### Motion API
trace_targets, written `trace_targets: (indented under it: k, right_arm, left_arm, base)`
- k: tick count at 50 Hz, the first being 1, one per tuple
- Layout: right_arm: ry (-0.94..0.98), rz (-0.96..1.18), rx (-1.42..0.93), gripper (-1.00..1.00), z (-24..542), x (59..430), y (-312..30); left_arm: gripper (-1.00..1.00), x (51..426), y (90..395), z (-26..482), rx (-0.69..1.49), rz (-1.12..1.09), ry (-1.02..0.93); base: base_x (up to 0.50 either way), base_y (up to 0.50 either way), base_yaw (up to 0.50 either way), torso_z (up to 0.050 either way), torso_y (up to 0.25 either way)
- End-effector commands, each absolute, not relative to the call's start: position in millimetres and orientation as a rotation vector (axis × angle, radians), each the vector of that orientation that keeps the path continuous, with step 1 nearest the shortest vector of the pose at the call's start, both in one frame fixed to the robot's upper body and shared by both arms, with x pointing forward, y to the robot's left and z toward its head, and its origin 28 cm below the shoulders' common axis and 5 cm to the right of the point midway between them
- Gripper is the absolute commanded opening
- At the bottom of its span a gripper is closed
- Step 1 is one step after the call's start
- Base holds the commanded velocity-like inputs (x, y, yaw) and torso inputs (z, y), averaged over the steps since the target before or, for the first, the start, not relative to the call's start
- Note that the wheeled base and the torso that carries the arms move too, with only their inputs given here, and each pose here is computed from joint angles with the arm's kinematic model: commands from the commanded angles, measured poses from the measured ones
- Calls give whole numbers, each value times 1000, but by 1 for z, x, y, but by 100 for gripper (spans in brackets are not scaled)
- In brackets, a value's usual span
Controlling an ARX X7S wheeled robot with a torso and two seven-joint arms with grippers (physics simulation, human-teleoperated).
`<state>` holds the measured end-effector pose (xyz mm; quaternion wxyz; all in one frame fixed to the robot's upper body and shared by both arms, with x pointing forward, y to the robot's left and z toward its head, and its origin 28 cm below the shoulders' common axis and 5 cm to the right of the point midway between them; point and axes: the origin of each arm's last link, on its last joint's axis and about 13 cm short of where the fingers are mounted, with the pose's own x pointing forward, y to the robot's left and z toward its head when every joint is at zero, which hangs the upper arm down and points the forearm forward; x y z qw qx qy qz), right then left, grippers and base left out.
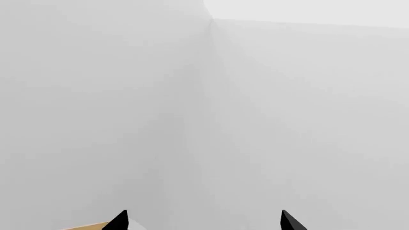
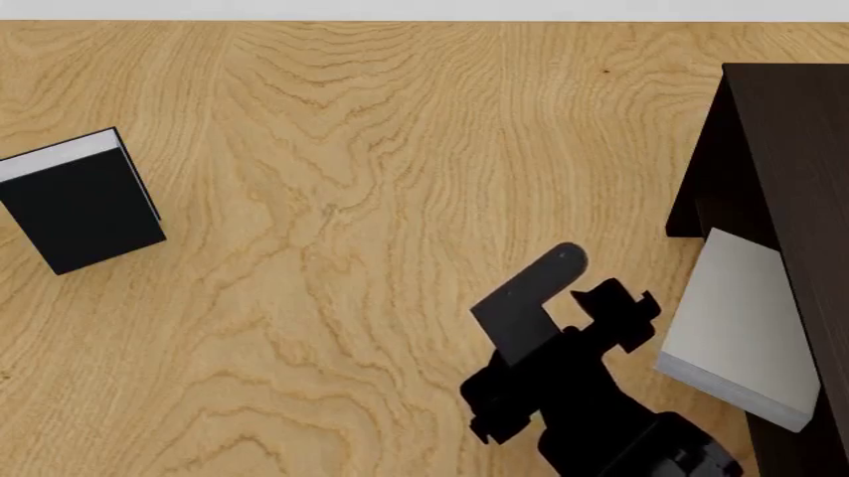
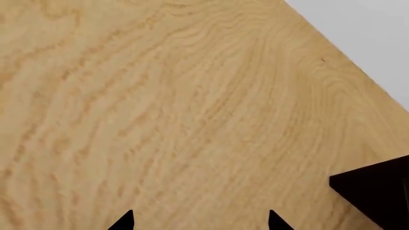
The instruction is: Pick up the book on the right and place it on the cabinet shelf.
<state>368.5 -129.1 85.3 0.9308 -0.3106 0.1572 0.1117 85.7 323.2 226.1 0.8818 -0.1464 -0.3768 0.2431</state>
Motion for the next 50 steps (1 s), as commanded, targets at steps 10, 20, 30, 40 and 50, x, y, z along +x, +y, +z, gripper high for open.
trace_targets:
  k: [10,20,30,40,50]
  right_arm:
    - [392,249,-519,100,83,375,-128]
    - [424,245,-472,100,82,378,-129]
    - [429,239,-455,100,83,379,-129]
    - [449,233,-415,100,83,382,-130]
    - [469,234,-372,100,83,386,-131]
  left_arm:
    - [100,86,324,225,-303,507,-783]
    - [100,86,324,225,-302,507,-782]
    - [100,86,324,226,-301,507,-781]
    - [100,86,323,226,-300,507,-781]
    - [100,86,323,227,-298,508,-780]
  base:
    - [0,0,0,0,0]
    - [0,0,0,0,0]
    - [0,0,0,0,0]
    - [0,0,0,0,0]
    - [0,0,0,0,0]
